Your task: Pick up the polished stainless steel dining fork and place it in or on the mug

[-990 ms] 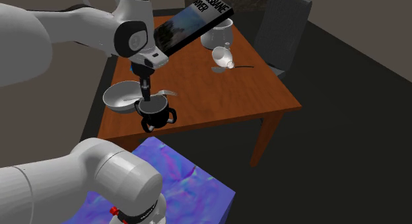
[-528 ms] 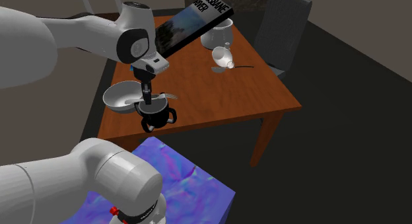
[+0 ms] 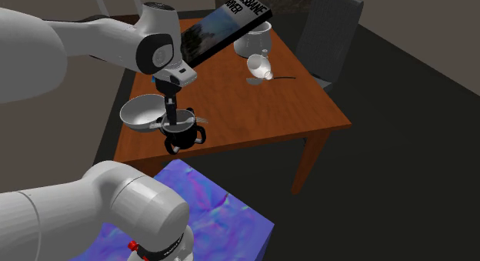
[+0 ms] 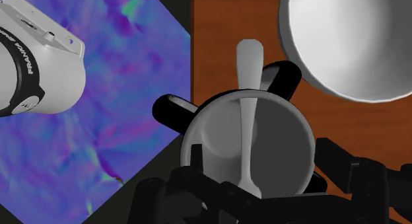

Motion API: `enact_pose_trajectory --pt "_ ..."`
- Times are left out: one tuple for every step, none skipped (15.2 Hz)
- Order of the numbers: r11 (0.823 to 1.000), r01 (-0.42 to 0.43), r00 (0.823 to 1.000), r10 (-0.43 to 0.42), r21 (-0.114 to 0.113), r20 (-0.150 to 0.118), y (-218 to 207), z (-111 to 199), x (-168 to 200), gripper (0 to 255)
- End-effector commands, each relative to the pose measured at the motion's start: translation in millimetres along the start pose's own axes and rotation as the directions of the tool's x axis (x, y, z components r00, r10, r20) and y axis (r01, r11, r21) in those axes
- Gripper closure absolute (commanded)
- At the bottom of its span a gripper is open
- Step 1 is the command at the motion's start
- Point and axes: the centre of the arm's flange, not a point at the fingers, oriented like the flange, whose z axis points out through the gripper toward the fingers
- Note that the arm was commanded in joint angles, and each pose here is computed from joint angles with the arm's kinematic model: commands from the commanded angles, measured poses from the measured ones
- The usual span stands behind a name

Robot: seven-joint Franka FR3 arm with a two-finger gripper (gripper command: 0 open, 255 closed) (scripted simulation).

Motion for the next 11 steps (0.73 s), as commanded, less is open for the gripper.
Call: enact_pose_trajectory --pt "1.0 0.0 1.0 0.0 0.0 0.0 0.1 0.0 -0.2 0" --pt "1.0 0.0 1.0 0.0 0.0 0.0 0.1 -13.2 -0.2 0" --pt "1.0 0.0 1.0 0.0 0.0 0.0 0.1 -26.4 -0.2 0" --pt "1.0 0.0 1.0 0.0 0.0 0.0 0.1 -39.6 -0.2 0" --pt "1.0 0.0 1.0 0.0 0.0 0.0 0.1 -50.0 -0.2 0" --pt "1.0 0.0 1.0 0.0 0.0 0.0 0.1 -50.0 -0.2 0" --pt "1.0 0.0 1.0 0.0 0.0 0.0 0.1 -50.0 -0.2 0" --pt "1.0 0.0 1.0 0.0 0.0 0.0 0.1 -50.0 -0.2 0" --pt "1.0 0.0 1.0 0.0 0.0 0.0 0.1 -50.0 -0.2 0" --pt "1.0 0.0 1.0 0.0 0.0 0.0 0.1 -50.0 -0.2 0" --pt "1.0 0.0 1.0 0.0 0.0 0.0 0.1 -50.0 -0.2 0"
